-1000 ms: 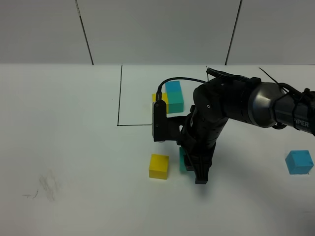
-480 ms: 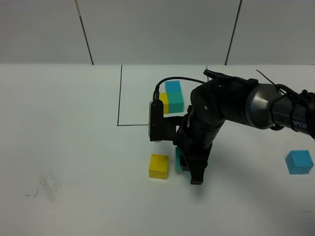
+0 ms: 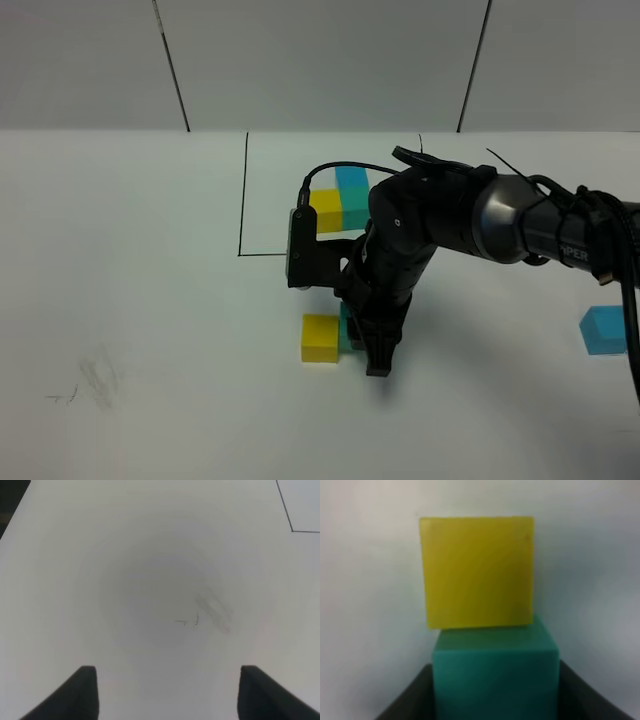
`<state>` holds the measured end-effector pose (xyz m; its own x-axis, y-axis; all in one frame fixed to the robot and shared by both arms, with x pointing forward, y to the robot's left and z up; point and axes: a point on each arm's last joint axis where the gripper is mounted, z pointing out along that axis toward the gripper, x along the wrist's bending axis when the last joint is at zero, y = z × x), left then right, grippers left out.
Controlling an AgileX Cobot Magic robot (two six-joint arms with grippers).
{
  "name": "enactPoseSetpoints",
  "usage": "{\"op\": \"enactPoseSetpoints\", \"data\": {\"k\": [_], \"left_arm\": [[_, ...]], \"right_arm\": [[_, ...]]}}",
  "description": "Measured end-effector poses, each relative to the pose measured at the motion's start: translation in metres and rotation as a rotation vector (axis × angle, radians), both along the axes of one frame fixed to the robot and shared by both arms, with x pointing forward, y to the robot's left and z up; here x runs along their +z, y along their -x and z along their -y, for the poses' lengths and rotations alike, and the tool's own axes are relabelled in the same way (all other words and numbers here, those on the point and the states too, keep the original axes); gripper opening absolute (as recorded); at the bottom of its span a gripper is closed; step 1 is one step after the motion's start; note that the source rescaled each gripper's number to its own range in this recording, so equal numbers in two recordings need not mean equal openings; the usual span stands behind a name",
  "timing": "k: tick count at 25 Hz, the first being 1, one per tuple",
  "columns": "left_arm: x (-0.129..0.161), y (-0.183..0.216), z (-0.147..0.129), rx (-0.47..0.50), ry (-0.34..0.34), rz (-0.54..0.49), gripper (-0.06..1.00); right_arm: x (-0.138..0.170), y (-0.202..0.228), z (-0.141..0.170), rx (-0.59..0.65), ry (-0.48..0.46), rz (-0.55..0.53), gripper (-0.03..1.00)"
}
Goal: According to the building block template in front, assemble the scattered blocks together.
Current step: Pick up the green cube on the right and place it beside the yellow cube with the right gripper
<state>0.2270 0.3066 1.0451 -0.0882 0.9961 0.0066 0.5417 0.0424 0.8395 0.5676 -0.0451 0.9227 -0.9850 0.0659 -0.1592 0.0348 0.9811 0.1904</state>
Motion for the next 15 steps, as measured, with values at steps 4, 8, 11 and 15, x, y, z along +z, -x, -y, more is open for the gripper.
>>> {"op": "enactPoseSetpoints", "data": {"k": [4, 8, 11, 15], "left_arm": [[0.000, 0.000, 0.000, 0.000, 0.000, 0.000, 0.36], [0.000, 0.000, 0.000, 0.001, -0.001, 0.000, 0.36], [0.000, 0.000, 0.000, 0.001, -0.001, 0.000, 0.36], [0.000, 0.000, 0.000, 0.001, -0.001, 0.000, 0.36]], "right_arm": [[-0.005, 0.001, -0.002, 0.007, 0.005, -0.015, 0.26], [-0.010, 0.002, -0.003, 0.011, 0.011, -0.028, 0.26], [-0.012, 0.001, -0.003, 0.013, 0.013, -0.031, 0.26], [-0.018, 0.001, -0.003, 0.017, 0.021, -0.039, 0.26]]}}
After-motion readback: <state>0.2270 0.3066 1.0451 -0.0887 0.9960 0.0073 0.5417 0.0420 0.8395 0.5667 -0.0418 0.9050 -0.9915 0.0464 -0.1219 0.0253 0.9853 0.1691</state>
